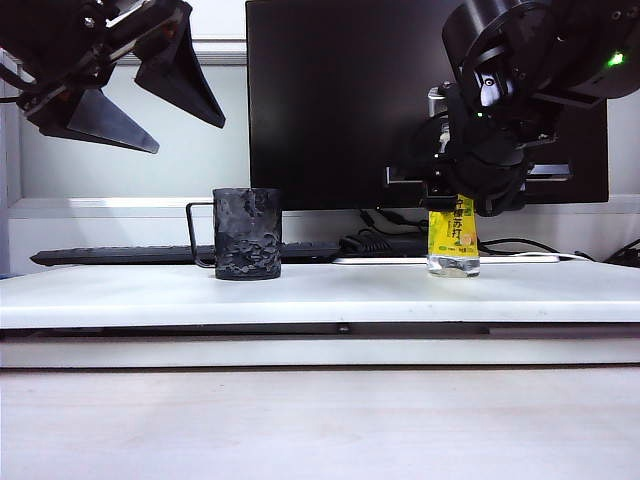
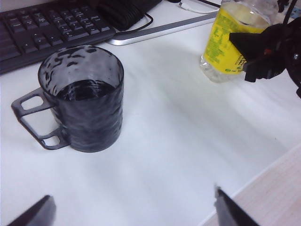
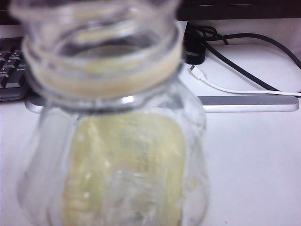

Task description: Carefully pick up the bottle and pour some water from the bottle into the cup.

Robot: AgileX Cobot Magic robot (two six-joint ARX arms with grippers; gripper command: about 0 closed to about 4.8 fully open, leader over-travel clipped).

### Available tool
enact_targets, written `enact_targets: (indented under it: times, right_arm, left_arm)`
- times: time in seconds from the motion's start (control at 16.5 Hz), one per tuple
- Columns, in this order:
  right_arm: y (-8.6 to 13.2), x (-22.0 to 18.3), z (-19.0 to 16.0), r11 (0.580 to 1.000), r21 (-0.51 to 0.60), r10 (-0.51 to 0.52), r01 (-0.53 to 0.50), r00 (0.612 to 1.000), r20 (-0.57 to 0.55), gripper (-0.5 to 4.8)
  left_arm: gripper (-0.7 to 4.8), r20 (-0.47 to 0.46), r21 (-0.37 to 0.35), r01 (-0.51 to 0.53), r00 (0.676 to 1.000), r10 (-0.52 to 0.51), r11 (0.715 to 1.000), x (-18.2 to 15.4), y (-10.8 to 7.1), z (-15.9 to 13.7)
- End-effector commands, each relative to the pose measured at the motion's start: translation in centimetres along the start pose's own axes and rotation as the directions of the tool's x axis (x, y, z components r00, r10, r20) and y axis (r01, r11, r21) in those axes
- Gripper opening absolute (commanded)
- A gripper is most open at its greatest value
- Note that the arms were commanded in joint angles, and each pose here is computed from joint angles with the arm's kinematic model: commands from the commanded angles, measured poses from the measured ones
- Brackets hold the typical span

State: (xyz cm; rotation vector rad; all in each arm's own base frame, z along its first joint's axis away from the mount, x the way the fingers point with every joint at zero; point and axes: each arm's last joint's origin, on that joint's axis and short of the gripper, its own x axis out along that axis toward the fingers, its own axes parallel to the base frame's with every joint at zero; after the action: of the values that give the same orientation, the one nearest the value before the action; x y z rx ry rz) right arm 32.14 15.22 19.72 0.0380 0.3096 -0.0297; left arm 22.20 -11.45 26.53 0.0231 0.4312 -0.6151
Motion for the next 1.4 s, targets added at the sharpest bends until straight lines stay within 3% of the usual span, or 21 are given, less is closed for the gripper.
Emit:
enact_targets:
  times: [0.06,0.18,0.3,0.49,0.61,0.79,1.4]
  right_arm:
    - [-0.2,0.1,-1.3,0.999,-0.040,-0.011,0.007,0.996,-0.087,1.52]
    - [-0.2,0.1,-1.3,0.999,-0.041,-0.010,0.007,0.996,-0.087,1.59]
    - [-0.2,0.0,-1.3,0.999,-0.042,-0.011,0.007,0.996,-0.088,2.23]
    - [-0.2,0.0,-1.3,0.999,-0.048,-0.010,0.006,0.996,-0.088,2.53]
    - [-0.2,0.0,-1.3,0.998,-0.066,-0.010,0.004,0.996,-0.091,3.62]
    - [-0.2,0.0,-1.4,0.998,-0.067,-0.009,0.002,0.995,-0.095,4.69]
    - [-0.4,-0.7,-0.1,0.999,-0.046,-0.003,0.000,0.999,-0.053,4.79]
  left_arm:
    - [4.79,0.016,0.006,0.009,1.000,-0.009,1.000,-0.1,-0.1,0.3]
    - [4.79,0.016,0.006,0.012,1.000,-0.012,1.000,-0.1,-0.1,0.3]
    - [4.79,0.015,0.006,0.012,1.000,-0.012,1.000,-0.1,-0.1,0.3]
    - [4.79,0.009,0.005,0.012,1.000,-0.012,1.000,-0.1,-0.1,0.2]
    - [4.79,0.009,0.005,0.012,1.000,-0.012,1.000,-0.1,-0.1,0.2]
    - [4.79,0.009,0.005,0.012,1.000,-0.012,1.000,-0.1,-0.1,0.2]
    - [4.79,0.010,0.002,0.012,1.000,-0.012,1.000,-0.1,-0.1,0.2]
